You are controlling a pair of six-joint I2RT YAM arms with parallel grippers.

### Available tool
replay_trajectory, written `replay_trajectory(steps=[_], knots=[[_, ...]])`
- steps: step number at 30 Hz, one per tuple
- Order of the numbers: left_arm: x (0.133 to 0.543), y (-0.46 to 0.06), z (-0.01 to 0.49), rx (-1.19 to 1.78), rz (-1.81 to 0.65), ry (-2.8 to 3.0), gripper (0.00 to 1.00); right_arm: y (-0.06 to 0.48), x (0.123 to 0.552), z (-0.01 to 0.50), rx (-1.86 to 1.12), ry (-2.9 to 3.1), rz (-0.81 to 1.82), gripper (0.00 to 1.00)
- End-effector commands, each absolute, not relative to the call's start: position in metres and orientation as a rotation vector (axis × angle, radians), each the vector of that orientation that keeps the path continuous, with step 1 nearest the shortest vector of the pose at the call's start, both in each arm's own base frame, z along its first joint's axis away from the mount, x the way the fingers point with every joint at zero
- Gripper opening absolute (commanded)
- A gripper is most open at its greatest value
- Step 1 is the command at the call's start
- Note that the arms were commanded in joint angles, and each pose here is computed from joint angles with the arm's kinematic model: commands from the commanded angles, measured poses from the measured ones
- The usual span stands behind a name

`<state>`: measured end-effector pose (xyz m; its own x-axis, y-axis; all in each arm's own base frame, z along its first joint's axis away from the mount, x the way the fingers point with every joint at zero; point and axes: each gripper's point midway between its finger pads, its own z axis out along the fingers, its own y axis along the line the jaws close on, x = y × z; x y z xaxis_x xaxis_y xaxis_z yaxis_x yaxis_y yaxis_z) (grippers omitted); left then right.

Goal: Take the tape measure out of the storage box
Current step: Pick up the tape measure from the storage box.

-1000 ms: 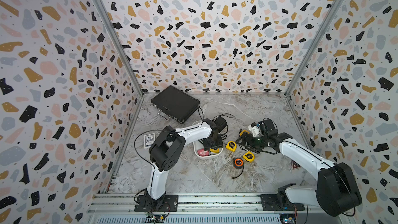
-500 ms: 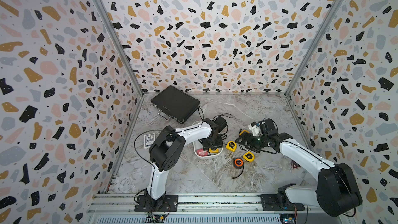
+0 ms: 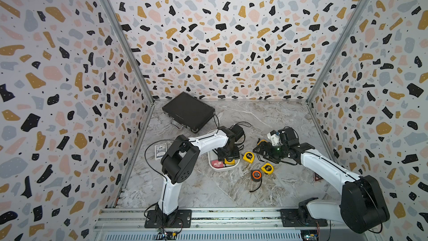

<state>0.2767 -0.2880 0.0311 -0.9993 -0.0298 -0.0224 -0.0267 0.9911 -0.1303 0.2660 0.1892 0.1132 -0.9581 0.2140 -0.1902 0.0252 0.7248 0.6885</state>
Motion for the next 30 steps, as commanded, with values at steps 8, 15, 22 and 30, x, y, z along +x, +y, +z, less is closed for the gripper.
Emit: replay_trajectory(steps=[8,15,22,30], knots=[[0.274,-0.29,0.023,-0.014,-0.191,3.161,0.71,0.192,0.279,0.131,0.183,2.615,1.079,0.87],[0.271,-0.292,0.016,0.003,-0.19,3.188,0.66,0.193,0.28,0.131,0.188,2.614,1.086,0.87],[0.27,-0.294,0.016,0.024,-0.204,3.196,0.5,0.194,0.281,0.133,0.184,2.605,1.095,0.87],[0.269,-0.294,0.023,0.025,-0.221,3.189,0.07,0.194,0.281,0.136,0.184,2.597,1.1,0.87]])
